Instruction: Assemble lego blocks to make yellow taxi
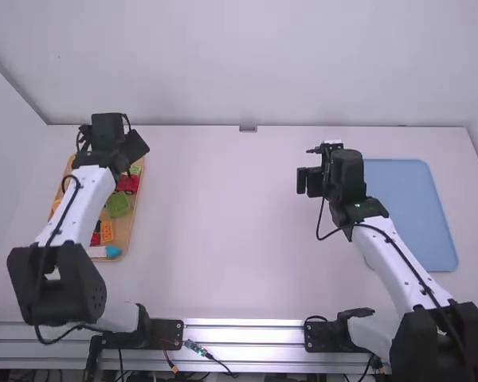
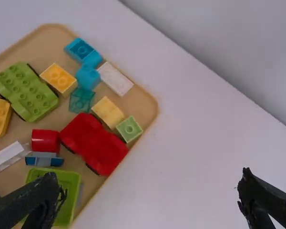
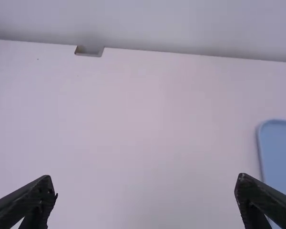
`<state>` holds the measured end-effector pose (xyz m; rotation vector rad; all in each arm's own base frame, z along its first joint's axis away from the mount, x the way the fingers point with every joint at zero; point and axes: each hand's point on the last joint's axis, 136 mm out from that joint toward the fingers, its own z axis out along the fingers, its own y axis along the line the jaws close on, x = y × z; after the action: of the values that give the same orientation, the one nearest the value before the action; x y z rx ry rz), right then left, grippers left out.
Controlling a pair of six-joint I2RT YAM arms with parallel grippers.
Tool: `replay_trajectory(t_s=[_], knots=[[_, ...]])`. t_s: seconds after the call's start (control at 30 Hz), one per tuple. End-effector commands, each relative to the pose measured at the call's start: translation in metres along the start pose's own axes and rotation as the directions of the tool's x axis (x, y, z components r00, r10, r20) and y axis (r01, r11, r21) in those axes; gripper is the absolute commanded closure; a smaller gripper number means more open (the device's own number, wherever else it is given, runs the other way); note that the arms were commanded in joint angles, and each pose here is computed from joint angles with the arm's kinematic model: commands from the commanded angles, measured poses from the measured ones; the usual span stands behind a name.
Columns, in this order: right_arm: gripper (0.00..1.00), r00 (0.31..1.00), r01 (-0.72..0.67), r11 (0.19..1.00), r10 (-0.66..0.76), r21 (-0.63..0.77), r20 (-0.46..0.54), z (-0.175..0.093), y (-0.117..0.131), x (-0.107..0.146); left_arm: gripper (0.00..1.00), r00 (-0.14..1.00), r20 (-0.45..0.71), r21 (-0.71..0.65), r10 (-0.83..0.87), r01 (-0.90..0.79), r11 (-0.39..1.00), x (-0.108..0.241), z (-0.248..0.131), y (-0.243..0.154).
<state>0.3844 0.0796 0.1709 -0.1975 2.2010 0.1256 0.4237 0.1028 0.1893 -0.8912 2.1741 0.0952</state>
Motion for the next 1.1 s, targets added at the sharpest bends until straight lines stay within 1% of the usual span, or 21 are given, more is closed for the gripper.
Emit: replay_trajectory(t_s=[0.0, 0.03, 0.1, 0.13, 0.3, 0.5, 0.63, 0.73, 0.8, 1.0, 1.07], knots=[[0.00, 1.000, -0.003, 1.000, 0.003, 0.000, 0.022, -0.002, 0.002, -0.013, 0.01, 0.995, -0.045, 0.013, -0.091, 0.092, 0.996, -0.018, 0.017, 0.006], [0.00, 1.000, -0.002, 1.000, 0.002, 0.000, 0.021, -0.002, 0.002, -0.013, 0.01, 0.987, -0.077, -0.018, -0.141, 0.140, 0.990, -0.024, 0.028, 0.016], [0.00, 1.000, -0.002, 1.000, 0.002, 0.000, 0.021, -0.002, 0.002, -0.013, 0.01, 0.981, -0.087, -0.051, -0.173, 0.169, 0.984, -0.027, 0.033, 0.024], [0.00, 1.000, -0.002, 1.000, 0.002, 0.000, 0.021, -0.002, 0.002, -0.013, 0.01, 0.967, -0.098, -0.111, -0.237, 0.226, 0.968, -0.033, 0.044, 0.041], [0.00, 1.000, 0.000, 1.000, 0.000, -0.001, 0.009, -0.002, 0.002, -0.010, 0.01, 0.917, -0.097, -0.195, -0.387, 0.364, 0.911, -0.045, 0.072, 0.075], [0.00, 1.000, 0.005, 1.000, -0.005, -0.008, -0.001, -0.002, 0.006, -0.008, 0.01, 0.795, -0.050, -0.334, -0.604, 0.557, 0.760, -0.035, 0.095, 0.138], [0.00, 1.000, 0.007, 1.000, -0.007, -0.010, 0.002, -0.002, 0.007, -0.008, 0.01, 0.711, -0.035, -0.371, -0.703, 0.644, 0.669, -0.029, 0.106, 0.170], [0.00, 1.000, 0.006, 1.000, -0.006, -0.009, 0.003, -0.002, 0.007, -0.009, 0.01, 0.684, -0.054, -0.357, -0.728, 0.667, 0.654, -0.028, 0.109, 0.177], [0.00, 1.000, 0.007, 1.000, -0.007, -0.010, 0.004, -0.002, 0.007, -0.009, 0.01, 0.677, -0.047, -0.345, -0.734, 0.679, 0.648, -0.030, 0.111, 0.181], [0.00, 1.000, 0.006, 1.000, -0.006, -0.009, -0.001, -0.002, 0.007, -0.008, 0.01, 0.659, -0.111, -0.311, -0.744, 0.688, 0.656, -0.026, 0.112, 0.168], [0.00, 1.000, 0.006, 1.000, -0.006, -0.010, 0.001, -0.002, 0.007, -0.008, 0.01, 0.657, -0.148, -0.298, -0.739, 0.683, 0.666, -0.023, 0.111, 0.163]])
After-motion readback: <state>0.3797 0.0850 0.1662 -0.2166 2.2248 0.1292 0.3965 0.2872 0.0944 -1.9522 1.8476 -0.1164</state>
